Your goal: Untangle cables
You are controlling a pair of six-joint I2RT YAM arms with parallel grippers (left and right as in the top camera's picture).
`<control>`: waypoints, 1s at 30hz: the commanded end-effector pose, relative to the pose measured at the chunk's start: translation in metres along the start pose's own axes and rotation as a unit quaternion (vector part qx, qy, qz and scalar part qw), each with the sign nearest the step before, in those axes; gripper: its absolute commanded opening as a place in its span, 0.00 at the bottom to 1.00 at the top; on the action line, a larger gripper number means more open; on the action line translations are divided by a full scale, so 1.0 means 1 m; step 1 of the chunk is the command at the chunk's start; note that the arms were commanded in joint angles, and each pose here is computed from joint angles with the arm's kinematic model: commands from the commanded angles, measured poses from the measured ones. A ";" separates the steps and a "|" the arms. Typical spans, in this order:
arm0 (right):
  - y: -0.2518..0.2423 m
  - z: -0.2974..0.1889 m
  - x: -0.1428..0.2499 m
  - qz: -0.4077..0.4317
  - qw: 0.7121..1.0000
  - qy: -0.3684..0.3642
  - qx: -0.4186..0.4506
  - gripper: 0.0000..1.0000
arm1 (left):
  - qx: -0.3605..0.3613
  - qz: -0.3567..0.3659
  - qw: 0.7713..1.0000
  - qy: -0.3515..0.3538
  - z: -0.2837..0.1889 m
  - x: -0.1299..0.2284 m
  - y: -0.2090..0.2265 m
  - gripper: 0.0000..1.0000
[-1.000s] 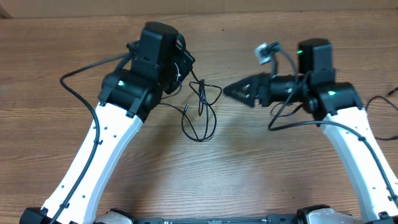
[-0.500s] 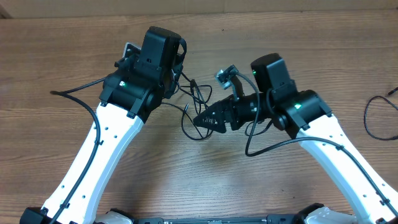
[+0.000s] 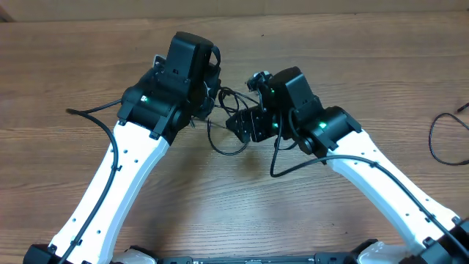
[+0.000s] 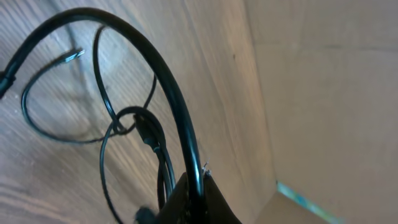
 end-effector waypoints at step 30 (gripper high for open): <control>-0.011 -0.115 -0.039 -0.005 0.972 -0.167 -0.163 0.04 | -0.014 0.094 0.995 -0.001 0.001 -0.015 0.001 0.04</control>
Point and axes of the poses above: each gripper's point midway between its finger pads, its own z axis out along the fingers, its own y axis along the line the jaws close on, x = y × z, the point moved 7 cm from there along -z, back along the fingers, and after that the axes turned 11 degrees about -z, right-handed, at the moved point
